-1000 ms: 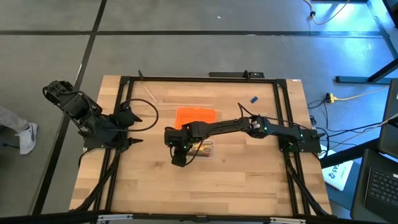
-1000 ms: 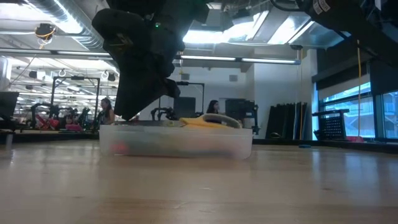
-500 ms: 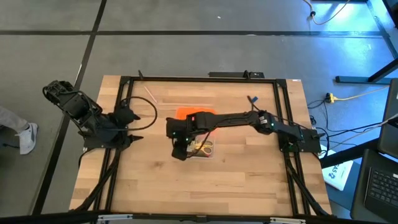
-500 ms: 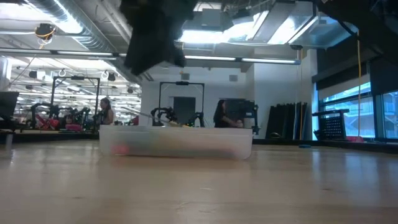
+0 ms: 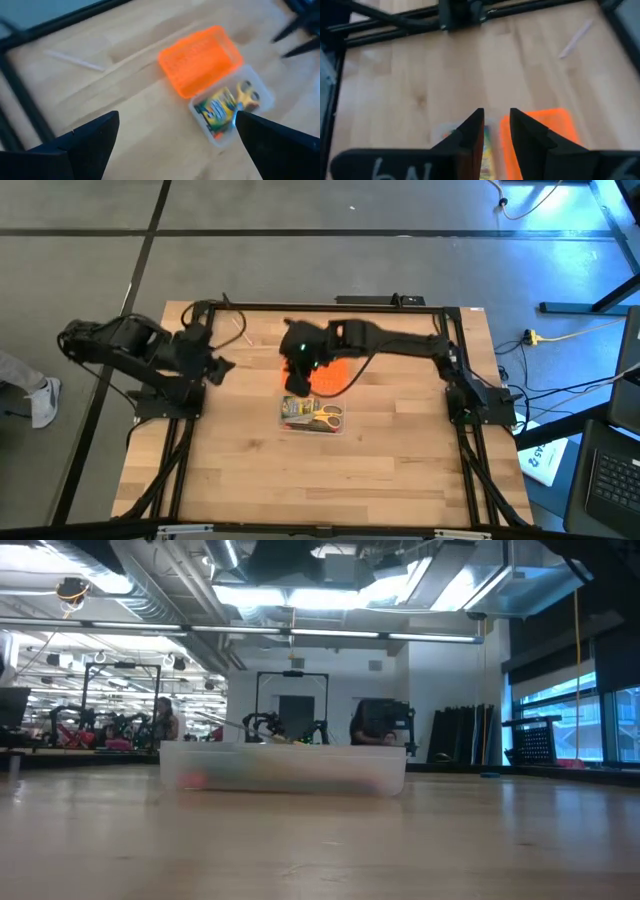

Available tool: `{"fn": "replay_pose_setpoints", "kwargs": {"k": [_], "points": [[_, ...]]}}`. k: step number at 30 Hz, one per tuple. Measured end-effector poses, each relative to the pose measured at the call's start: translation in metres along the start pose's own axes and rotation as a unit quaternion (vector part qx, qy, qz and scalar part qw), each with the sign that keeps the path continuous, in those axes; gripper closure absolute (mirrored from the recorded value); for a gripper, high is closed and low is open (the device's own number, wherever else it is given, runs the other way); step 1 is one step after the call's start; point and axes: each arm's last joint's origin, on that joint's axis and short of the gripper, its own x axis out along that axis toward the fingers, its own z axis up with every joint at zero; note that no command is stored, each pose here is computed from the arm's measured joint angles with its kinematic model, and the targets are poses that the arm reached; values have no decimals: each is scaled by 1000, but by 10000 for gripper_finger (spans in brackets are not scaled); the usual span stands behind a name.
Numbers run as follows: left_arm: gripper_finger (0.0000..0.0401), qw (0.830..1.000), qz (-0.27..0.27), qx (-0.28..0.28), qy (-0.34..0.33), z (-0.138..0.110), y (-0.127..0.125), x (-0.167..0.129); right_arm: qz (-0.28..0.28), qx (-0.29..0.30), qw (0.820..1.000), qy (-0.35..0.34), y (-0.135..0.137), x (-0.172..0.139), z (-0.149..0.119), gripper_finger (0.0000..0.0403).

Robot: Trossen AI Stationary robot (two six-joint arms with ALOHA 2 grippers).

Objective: Pack school essentials
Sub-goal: Put the pink pen into the supply box

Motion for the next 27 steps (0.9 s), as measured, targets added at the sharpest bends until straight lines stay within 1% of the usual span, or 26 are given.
{"fn": "replay_pose_setpoints", "kwargs": {"k": [5,10,13,16,18,21,24,27], "points": [[7,995,54,-84,6,18,10,13,-15,-22,999,-26,-25,-26,9,308],[7,989,99,-103,45,36,14,34,-32,-65,997,-36,-44,-39,13,308],[7,981,125,-135,67,48,17,51,-41,-74,996,-35,-54,-42,14,308],[7,974,149,-141,97,60,21,69,-48,-87,995,-30,-62,-44,13,308],[7,969,167,-146,105,67,24,80,-52,-92,994,-25,-67,-45,13,308],[7,961,191,-166,114,78,29,99,-58,-109,992,-14,-75,-45,11,308],[7,951,219,-173,136,86,35,117,-63,-135,989,8,-83,-46,8,308],[7,938,244,-191,155,94,44,135,-68,-145,987,16,-91,-47,7,308]]}}
